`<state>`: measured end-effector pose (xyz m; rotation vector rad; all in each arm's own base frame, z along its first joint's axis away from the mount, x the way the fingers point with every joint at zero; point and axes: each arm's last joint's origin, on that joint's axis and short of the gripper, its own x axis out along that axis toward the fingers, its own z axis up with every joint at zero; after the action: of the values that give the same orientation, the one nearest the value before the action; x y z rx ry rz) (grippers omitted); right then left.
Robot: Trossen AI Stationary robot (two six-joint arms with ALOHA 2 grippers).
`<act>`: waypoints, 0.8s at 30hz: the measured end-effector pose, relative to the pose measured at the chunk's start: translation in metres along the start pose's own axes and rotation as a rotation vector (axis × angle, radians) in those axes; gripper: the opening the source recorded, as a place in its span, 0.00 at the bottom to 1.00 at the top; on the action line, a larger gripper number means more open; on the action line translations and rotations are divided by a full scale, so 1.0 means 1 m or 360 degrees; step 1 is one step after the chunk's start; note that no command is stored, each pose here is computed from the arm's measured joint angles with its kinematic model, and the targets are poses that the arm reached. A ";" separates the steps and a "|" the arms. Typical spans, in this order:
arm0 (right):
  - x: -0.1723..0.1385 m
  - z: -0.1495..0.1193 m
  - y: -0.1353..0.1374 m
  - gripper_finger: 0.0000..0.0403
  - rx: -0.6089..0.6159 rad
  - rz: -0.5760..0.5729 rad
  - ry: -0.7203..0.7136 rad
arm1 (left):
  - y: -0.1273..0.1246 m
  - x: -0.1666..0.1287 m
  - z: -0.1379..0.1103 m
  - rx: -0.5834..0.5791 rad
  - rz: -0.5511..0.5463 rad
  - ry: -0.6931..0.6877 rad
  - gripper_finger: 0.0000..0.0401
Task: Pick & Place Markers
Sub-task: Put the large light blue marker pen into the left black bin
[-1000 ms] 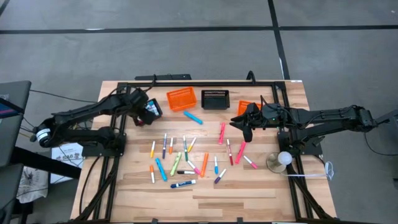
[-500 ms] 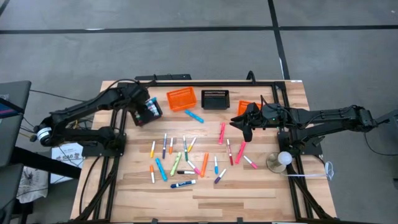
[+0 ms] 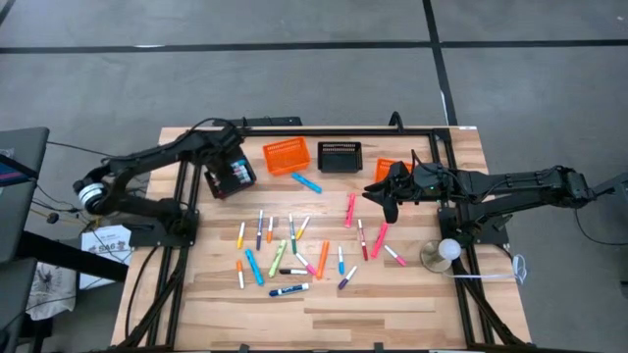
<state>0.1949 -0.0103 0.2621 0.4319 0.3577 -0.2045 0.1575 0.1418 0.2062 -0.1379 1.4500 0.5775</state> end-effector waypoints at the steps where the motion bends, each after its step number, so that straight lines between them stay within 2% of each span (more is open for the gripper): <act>1: 0.000 0.000 0.000 0.25 0.0001 0.0000 0.0000 | 0.000 0.004 0.002 0.0002 -0.0002 0.0009 0.21; 10: 0.000 0.000 0.000 0.25 0.0001 0.0000 0.0000 | 0.005 0.030 0.008 -0.0017 -0.0076 0.0152 0.21; 24: 0.000 0.000 0.000 0.25 0.0000 -0.0002 -0.0001 | 0.012 0.033 0.006 -0.0081 -0.0143 0.0149 0.22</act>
<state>0.1949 -0.0104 0.2622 0.4316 0.3574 -0.2060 0.1580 0.1642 0.1783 -0.2719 1.5121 0.5405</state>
